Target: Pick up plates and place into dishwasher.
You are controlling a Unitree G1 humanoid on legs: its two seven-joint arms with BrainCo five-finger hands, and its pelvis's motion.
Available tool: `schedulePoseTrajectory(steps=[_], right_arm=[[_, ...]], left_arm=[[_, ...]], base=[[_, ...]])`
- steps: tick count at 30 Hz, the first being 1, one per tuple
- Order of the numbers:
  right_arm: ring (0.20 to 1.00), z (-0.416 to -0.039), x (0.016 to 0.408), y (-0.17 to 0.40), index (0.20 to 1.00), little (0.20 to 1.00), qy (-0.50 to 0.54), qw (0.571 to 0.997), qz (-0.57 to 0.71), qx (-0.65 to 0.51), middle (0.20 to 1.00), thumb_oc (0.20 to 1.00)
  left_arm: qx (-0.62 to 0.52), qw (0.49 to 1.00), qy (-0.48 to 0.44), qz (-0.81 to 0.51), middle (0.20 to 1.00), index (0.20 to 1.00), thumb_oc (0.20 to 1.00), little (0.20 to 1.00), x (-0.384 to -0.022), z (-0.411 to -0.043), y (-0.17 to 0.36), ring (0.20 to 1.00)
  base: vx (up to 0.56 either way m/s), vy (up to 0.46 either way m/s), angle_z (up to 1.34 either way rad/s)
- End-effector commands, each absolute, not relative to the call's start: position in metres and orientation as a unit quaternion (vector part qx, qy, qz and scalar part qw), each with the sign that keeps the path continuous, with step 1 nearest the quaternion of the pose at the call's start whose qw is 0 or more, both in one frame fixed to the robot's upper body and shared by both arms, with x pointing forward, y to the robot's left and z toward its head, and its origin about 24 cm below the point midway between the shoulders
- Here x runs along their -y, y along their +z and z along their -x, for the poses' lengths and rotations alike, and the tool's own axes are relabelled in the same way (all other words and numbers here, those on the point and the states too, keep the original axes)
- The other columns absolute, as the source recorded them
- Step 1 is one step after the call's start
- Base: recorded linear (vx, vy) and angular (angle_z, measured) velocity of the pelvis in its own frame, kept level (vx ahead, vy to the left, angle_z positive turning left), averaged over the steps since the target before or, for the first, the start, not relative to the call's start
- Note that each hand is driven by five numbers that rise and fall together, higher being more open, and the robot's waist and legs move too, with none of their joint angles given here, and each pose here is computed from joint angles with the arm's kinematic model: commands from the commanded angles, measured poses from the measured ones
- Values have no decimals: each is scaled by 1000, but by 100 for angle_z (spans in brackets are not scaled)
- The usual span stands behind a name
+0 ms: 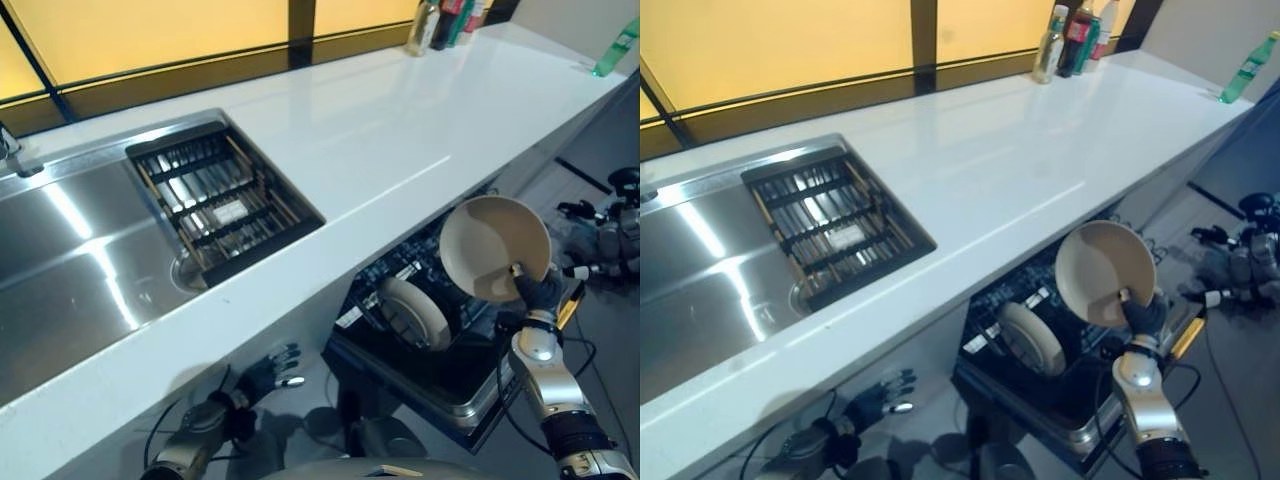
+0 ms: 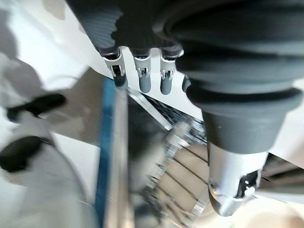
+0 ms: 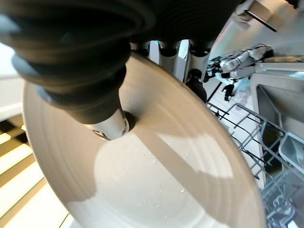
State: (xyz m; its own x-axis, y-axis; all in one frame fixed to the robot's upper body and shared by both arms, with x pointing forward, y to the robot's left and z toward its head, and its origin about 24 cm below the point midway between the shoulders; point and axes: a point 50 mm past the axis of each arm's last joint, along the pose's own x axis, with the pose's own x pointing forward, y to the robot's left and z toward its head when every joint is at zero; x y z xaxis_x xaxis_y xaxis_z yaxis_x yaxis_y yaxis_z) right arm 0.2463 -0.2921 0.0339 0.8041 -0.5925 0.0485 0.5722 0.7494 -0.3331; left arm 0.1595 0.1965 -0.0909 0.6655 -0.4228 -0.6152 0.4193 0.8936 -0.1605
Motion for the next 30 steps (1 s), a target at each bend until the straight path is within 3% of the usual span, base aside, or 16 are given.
schedulePoseTrajectory(steps=[1, 9, 19, 30], right_arm=[[200, -262, 312, 75, 200, 200, -339, 916, 210, 46, 200, 200], [200, -270, 335, 78, 200, 200, -350, 881, 318, 3, 200, 200], [200, -289, 365, 104, 200, 200, -373, 808, 455, -21, 200, 200], [200, -282, 411, 124, 200, 200, -383, 727, 564, -80, 200, 200]], left_arm=[[-330, 911, -245, -41, 1000, 1000, 1000, 1000, -206, -153, -89, 1000], [-394, 884, -239, -77, 1000, 1000, 1000, 1000, -226, -134, -107, 1000], [-382, 887, -230, -122, 1000, 1000, 1000, 1000, -253, -154, -90, 1000], [-356, 898, -241, -92, 1000, 1000, 1000, 1000, -243, -162, -80, 1000]], base=[[32, -74, 4], [44, -53, 8], [-4, -14, 15], [-3, 24, 12]])
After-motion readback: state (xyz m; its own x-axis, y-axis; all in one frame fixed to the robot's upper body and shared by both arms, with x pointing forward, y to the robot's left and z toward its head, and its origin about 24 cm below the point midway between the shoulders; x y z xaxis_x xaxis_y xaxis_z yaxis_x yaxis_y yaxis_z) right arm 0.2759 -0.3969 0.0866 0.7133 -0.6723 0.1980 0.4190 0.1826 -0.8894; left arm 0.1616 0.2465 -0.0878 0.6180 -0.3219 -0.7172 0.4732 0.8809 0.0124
